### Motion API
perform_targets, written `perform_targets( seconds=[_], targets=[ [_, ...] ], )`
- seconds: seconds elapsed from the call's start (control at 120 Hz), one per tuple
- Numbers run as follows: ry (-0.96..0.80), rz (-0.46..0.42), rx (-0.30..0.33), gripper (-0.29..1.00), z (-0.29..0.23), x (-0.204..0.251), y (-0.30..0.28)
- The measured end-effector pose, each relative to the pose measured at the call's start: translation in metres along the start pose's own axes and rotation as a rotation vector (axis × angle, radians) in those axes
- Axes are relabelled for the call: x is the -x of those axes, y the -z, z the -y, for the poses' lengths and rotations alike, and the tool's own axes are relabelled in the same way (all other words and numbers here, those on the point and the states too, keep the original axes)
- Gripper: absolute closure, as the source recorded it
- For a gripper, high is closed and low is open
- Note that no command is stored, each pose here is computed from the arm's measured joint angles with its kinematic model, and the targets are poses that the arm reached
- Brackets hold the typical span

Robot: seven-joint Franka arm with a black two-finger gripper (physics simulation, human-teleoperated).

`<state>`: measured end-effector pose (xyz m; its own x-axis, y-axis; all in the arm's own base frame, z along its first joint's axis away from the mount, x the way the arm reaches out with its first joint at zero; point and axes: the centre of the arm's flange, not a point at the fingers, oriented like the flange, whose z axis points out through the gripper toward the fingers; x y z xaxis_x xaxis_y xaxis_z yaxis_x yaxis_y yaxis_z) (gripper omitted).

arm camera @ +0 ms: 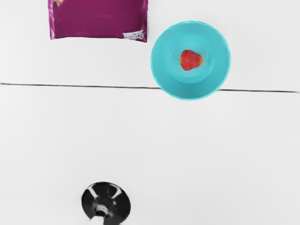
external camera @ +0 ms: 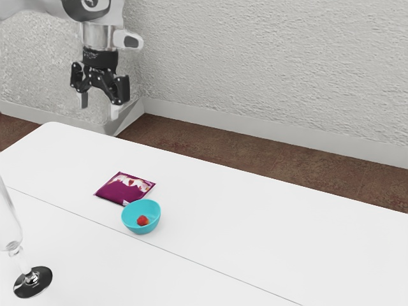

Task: Take strawberry from the bowl

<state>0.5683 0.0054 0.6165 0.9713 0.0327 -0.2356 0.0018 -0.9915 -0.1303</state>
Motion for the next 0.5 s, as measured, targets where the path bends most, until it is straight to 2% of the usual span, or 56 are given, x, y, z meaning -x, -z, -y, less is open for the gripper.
perform_targets(
  seconds=[0.117, 0.275, 0.358, 0.425, 0.5],
  targets=[
    [0.003, -0.113, 0.000, 0.00, 0.001, -0.012, 0.010],
    [0.002, -0.195, 0.005, 0.00, 0.003, -0.018, 0.019],
    [-0.092, -0.243, -0.037, 0.00, -0.023, 0.002, 0.042],
    [-0.199, -0.180, -0.069, 0.00, -0.046, 0.020, 0.015],
    [-0.322, -0.074, -0.059, 0.01, -0.052, 0.034, -0.076]
  ],
)
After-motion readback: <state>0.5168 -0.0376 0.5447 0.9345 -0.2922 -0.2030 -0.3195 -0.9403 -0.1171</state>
